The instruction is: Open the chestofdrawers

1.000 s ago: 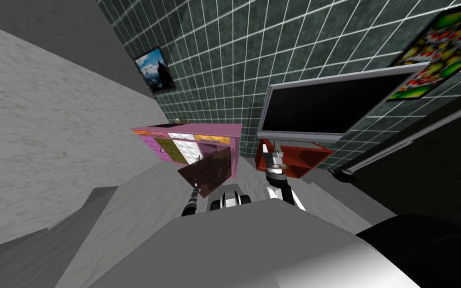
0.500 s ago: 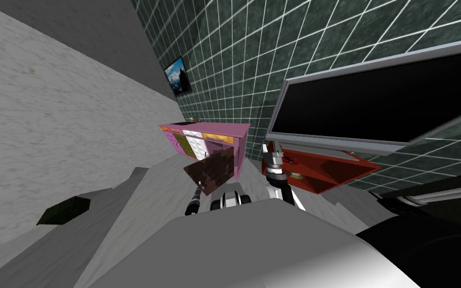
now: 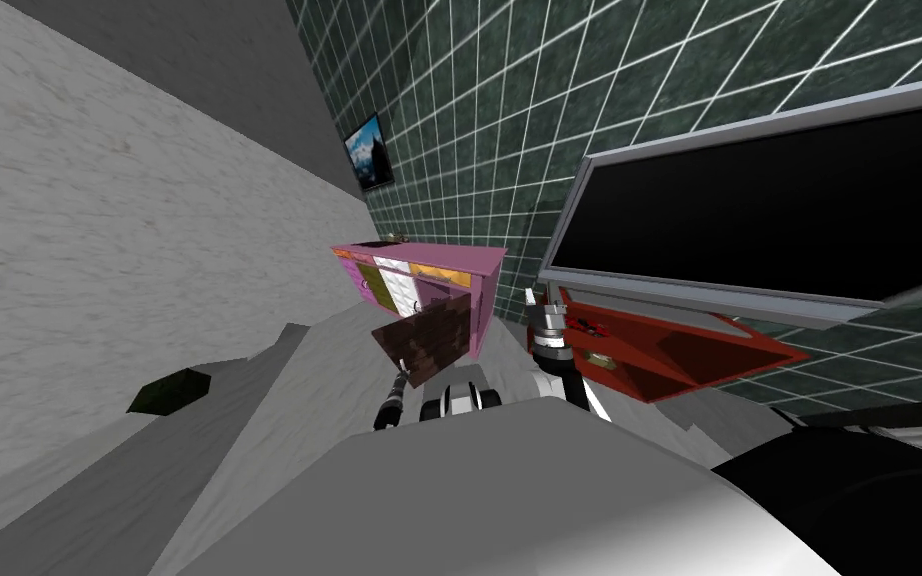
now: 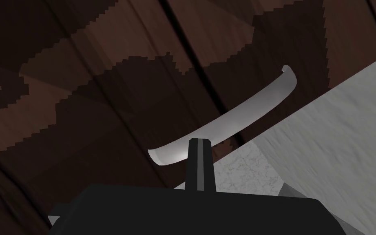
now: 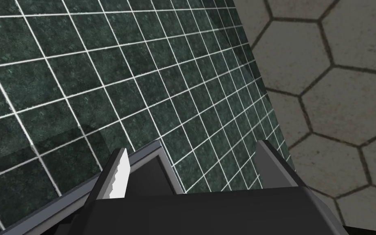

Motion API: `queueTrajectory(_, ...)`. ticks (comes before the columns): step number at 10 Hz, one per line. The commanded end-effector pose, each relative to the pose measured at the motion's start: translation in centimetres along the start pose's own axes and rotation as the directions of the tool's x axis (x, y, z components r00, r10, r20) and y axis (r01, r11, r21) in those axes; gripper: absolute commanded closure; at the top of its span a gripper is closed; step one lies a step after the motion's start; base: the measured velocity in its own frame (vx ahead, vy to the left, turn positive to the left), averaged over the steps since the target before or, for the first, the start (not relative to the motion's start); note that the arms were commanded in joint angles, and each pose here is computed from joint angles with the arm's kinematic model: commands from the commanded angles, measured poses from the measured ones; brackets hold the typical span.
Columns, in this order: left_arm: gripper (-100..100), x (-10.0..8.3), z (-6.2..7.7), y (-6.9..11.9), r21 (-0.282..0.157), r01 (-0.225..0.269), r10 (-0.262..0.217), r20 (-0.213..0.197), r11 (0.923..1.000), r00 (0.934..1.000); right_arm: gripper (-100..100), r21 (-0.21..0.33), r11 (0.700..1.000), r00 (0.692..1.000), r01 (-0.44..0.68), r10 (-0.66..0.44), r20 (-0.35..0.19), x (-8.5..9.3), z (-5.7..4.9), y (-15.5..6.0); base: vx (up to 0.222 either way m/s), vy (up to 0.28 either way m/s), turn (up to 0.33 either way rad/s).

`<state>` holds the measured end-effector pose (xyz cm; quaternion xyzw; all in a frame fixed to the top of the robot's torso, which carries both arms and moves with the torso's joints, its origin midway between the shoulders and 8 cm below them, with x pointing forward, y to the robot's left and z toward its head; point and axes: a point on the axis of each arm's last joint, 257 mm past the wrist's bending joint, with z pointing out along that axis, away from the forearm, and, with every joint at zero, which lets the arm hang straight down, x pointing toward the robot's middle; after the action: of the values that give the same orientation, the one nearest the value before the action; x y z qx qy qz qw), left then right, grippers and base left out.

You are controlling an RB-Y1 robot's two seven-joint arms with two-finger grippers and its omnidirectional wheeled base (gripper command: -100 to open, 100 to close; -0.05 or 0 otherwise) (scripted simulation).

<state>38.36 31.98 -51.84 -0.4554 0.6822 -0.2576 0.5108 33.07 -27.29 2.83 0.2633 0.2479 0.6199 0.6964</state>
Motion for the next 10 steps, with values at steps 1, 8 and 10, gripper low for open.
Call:
queueTrajectory(1, 100, 2.1, 1.1, -2.0, 0.028, -0.005, 0.007, -0.041, 0.9996, 0.9991, 0, 0.000, 1.000, 1.000, 0.000, 0.000, 0.000, 0.0, 0.0, 0.0, -0.045, -0.207, 0.411)
queueTrajectory(8, -100, 3.5, 0.6, -4.5, 0.078, -0.081, 0.090, -0.122, 0.9937, 0.9884, 0, 0.000, 1.000, 1.000, 0.000, 0.000, 0.000, 0.0, 0.0, 0.0, 0.041, 0.008, 0.189)
queueTrajectory(10, -100, 4.2, 0.6, -6.0, 0.103, -0.092, 0.106, -0.141, 0.9904, 0.9843, 0, 0.000, 1.000, 1.000, 0.000, 0.000, 0.000, 0.0, 0.0, 0.0, 0.030, 0.002, 0.155)
